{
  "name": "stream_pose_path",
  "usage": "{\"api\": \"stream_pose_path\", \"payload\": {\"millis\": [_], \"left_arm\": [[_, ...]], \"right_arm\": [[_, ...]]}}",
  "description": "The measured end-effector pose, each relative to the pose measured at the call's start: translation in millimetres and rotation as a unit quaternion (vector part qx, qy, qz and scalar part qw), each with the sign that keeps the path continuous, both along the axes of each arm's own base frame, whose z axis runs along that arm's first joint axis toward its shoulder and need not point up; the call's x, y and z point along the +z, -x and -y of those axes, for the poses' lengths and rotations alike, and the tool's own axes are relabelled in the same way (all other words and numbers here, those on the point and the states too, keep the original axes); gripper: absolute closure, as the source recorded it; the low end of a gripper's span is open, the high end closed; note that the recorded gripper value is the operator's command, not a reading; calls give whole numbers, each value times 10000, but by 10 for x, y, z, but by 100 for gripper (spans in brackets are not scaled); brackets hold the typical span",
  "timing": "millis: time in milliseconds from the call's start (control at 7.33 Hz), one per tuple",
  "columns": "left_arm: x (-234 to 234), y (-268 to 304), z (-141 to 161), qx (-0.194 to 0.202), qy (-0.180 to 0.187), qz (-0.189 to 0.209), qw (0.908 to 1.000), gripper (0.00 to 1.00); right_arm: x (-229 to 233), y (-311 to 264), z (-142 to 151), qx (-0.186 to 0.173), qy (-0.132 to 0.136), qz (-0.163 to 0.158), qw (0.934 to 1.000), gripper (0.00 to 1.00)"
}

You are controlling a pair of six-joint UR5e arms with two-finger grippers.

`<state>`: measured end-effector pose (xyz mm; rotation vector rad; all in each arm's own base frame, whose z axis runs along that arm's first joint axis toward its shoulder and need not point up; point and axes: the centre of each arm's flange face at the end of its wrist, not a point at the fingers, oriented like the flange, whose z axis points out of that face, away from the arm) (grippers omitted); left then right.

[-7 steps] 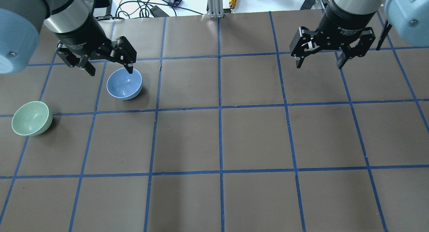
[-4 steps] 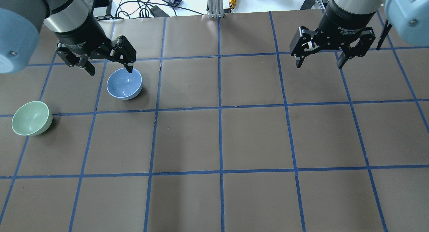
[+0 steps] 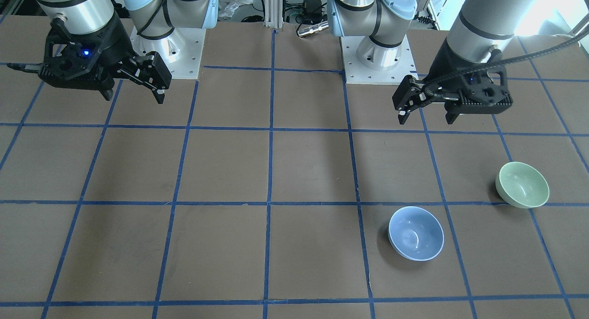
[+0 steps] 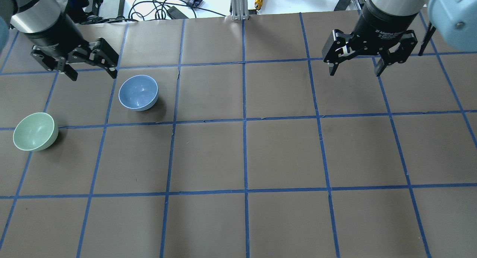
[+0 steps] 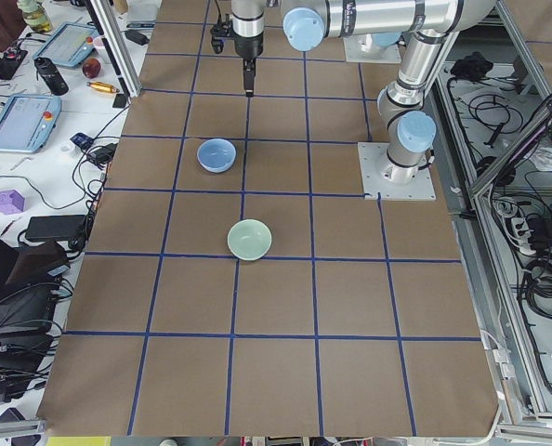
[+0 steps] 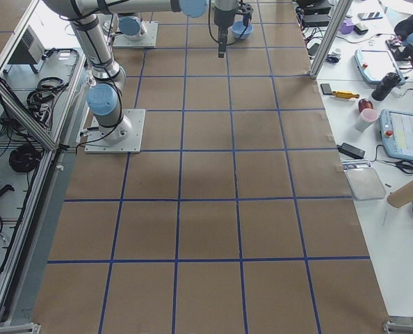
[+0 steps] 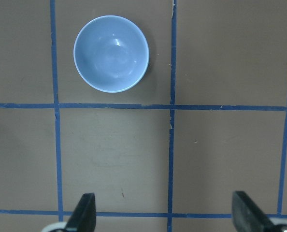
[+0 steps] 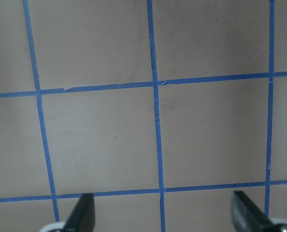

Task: Stack green bowl on blue bowl
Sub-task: 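Lower the left gripper onto the rim of the pale green bowl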

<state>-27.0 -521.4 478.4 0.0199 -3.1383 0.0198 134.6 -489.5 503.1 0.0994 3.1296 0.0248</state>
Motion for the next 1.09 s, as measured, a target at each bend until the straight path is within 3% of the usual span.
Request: {"api": "stream_pose_path", "payload": {"millis": [409,1091], "left_arm": [[-375,-1292,93,-80,-218,-106,9997,0],[-1508,-3351,121,-615,176,20,9979,0]], "right_arm": [[-1,0,0,0,-2,0,10000,0],[-1,0,-1,4,-4,0,10000,0]]}}
